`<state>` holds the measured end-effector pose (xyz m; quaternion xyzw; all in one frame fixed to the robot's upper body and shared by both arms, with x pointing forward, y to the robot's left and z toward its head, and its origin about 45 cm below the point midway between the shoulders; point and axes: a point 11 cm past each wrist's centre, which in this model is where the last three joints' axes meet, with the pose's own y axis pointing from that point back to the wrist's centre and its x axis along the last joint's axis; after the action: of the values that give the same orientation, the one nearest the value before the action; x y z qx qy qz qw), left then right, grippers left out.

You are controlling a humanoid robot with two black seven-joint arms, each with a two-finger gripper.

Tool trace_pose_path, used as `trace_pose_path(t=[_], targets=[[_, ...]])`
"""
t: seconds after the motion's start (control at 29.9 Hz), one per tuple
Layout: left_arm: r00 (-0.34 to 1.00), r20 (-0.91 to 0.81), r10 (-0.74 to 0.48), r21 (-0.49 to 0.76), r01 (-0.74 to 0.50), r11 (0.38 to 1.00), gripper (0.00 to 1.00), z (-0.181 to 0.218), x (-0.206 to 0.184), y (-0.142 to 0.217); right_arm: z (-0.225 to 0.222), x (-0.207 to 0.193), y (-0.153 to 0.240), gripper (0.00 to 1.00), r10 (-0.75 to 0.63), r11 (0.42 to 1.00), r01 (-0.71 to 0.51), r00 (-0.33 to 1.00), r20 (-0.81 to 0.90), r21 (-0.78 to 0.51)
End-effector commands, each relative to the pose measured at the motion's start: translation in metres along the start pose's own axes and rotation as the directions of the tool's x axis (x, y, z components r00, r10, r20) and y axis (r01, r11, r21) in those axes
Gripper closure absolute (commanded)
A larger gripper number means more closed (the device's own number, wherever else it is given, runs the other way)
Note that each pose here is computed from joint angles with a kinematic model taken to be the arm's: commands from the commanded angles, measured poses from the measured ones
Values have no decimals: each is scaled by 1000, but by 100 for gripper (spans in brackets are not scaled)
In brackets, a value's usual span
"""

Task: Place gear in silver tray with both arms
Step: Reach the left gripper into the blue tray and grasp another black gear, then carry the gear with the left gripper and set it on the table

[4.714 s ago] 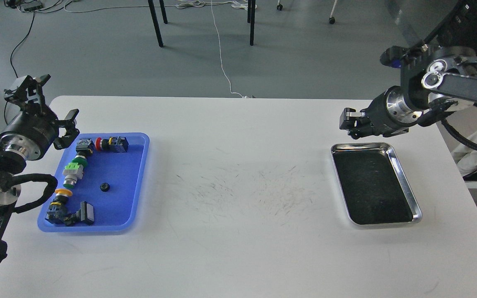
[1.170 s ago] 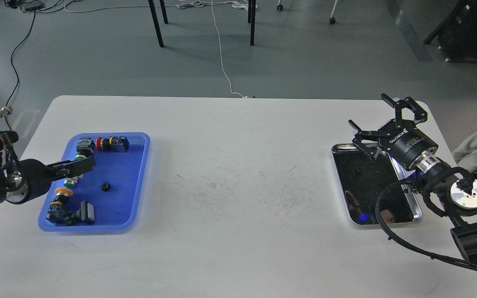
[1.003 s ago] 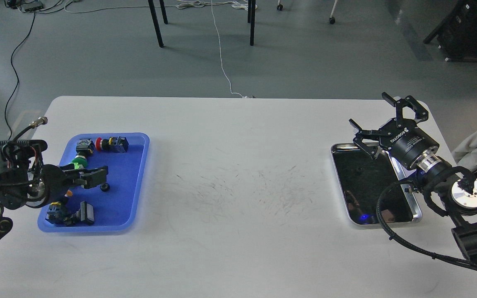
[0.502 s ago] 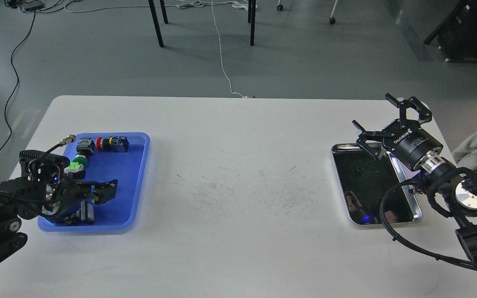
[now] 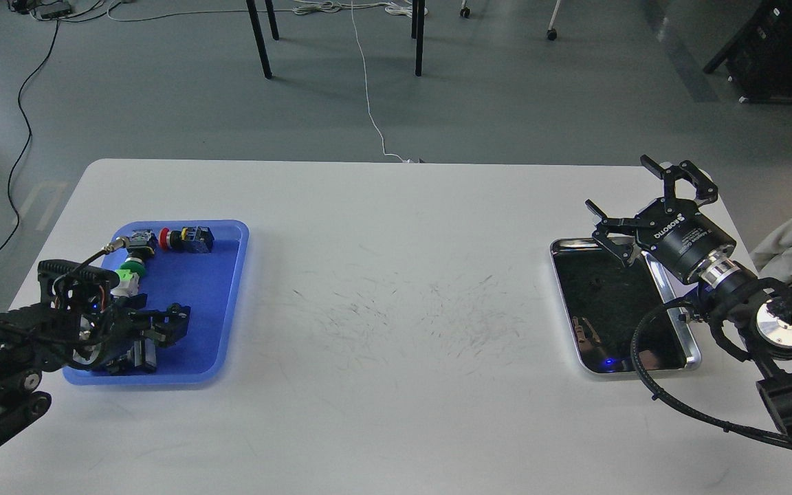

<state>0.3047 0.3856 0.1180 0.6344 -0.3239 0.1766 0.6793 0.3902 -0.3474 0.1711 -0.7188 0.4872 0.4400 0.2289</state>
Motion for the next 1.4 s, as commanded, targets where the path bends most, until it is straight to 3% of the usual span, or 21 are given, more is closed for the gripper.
trace_pose_path(t=[0.0,0.1,0.2,0.33,0.43,0.74,0.94,1.17,1.37], targets=[[1000,7,-18,-8,18,1000,38,3,-6,-2,0,0,0,3,0,1000,0,1000,0,0],[1000,11,-22,-9,22,1000,48,3,-7,-2,0,0,0,3,0,1000,0,1000,0,0],[1000,11,-25,-10,25,1000,52,4,-8,-2,0,0,0,3,1,1000,-1,1000,-2,-1],[1000,8,-28,-15,28,999,79,4,-8,-2,-1,2,2,3,6,1000,-6,1000,-2,0],[1000,5,-30,-16,30,999,90,4,-8,-2,-1,2,2,3,6,1000,-6,1000,-2,0],[1000,-2,2,-30,-2,1000,91,6,8,-1,-5,0,2,3,1,1000,-1,1000,-3,13],[985,37,168,-63,-166,984,91,13,93,28,-10,-4,0,3,-8,1000,8,1000,-12,18],[919,73,388,-194,-368,909,92,93,201,72,-23,-3,5,3,6,1000,-5,999,-39,26],[916,9,401,-432,-358,828,91,247,224,57,-30,-1,9,3,19,999,-17,999,-51,33]])
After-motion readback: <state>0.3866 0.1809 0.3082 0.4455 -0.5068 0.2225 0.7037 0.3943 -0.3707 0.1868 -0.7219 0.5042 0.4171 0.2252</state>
